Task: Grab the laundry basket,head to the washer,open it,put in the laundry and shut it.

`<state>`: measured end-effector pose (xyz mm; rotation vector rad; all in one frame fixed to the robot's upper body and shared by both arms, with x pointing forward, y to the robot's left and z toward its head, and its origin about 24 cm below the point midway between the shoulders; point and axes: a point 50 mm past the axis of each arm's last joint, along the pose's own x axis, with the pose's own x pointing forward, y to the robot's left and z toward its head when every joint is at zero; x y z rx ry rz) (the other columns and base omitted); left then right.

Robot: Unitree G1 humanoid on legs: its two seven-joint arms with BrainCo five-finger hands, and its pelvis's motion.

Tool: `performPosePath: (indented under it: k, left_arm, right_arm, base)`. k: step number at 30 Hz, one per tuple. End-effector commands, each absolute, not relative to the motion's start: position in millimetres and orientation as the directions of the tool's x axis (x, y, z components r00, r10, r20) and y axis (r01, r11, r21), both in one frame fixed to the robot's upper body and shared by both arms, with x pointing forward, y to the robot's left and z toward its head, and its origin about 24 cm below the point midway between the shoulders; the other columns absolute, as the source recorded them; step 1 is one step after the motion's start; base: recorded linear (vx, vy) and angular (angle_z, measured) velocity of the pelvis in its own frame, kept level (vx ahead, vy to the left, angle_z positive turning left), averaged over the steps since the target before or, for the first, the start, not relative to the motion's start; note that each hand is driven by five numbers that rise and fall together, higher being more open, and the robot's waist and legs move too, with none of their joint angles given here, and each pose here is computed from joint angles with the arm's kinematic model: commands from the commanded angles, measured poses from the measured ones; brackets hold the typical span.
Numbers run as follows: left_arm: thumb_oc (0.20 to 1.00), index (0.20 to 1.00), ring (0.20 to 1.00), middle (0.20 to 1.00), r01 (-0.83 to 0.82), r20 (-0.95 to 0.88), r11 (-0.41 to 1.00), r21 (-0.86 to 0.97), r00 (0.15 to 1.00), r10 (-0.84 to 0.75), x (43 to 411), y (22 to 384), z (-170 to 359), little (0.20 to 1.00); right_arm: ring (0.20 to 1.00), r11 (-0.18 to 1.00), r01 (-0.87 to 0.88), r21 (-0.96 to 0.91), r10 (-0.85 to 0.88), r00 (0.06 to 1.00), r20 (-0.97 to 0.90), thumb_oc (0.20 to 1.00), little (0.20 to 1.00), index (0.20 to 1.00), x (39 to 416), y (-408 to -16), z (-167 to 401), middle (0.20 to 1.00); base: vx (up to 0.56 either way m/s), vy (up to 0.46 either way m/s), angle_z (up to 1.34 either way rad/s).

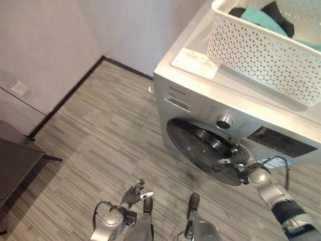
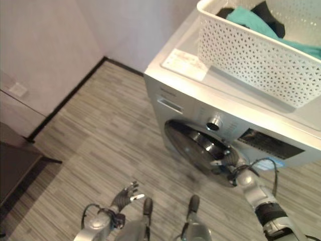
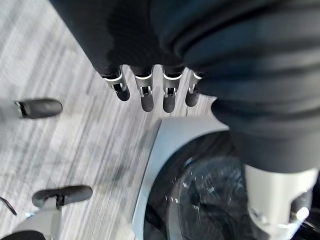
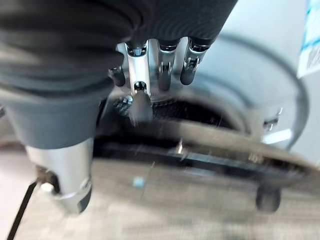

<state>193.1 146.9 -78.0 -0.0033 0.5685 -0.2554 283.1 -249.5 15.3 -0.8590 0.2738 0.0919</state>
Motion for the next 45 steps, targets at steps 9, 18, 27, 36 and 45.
performPosePath:
  k: [9, 18, 27, 36, 45]
  left_arm:
    - [1.000, 1.000, 1.000, 1.000, 0.280, -0.200, 0.743, 0.608, 0.959, -0.199, 235.6, 186.1, 1.0, 1.000]
    - [1.000, 1.000, 1.000, 1.000, -0.281, 0.383, 0.400, 0.872, 0.901, -0.203, 235.1, 224.3, 126.5, 1.000]
    - [1.000, 1.000, 1.000, 1.000, 0.045, 0.689, 0.932, 0.361, 0.661, -0.299, 223.5, 171.2, 210.9, 1.000]
    - [1.000, 1.000, 1.000, 1.000, 0.745, 0.434, 0.430, -0.509, 0.654, -0.619, 257.2, 42.6, 147.1, 1.000]
    - [1.000, 1.000, 1.000, 1.000, 0.725, 0.191, 0.604, -0.333, 0.679, -0.709, 276.9, 15.2, 106.3, 1.000]
  right_arm:
    - [1.000, 0.870, -0.455, -0.193, 0.330, 0.825, -0.458, 1.000, 1.000, 1.000, 231.4, -126.4, -54.7, 1.000]
    - [1.000, 0.882, -0.472, -0.017, 0.411, 0.784, -0.465, 1.000, 1.000, 1.000, 232.0, -94.6, -62.2, 1.000]
    - [1.000, 0.903, -0.418, -0.096, 0.292, 0.764, -0.575, 1.000, 1.000, 1.000, 226.7, -126.2, -82.7, 1.000]
    - [1.000, 0.938, -0.338, -0.075, 0.202, 0.710, -0.675, 1.000, 1.000, 1.000, 214.0, -139.2, -104.4, 1.000]
    - [1.000, 0.930, -0.345, -0.124, 0.192, 0.746, -0.638, 1.000, 1.000, 1.000, 230.1, -134.3, -90.5, 1.000]
  base:
    - [0.03, -0.012, -0.03]
    - [0.03, -0.036, 0.10]
    - [0.06, -0.024, 0.17]
    - [0.04, 0.025, -0.02]
    - [0.00, 0.022, -0.08]
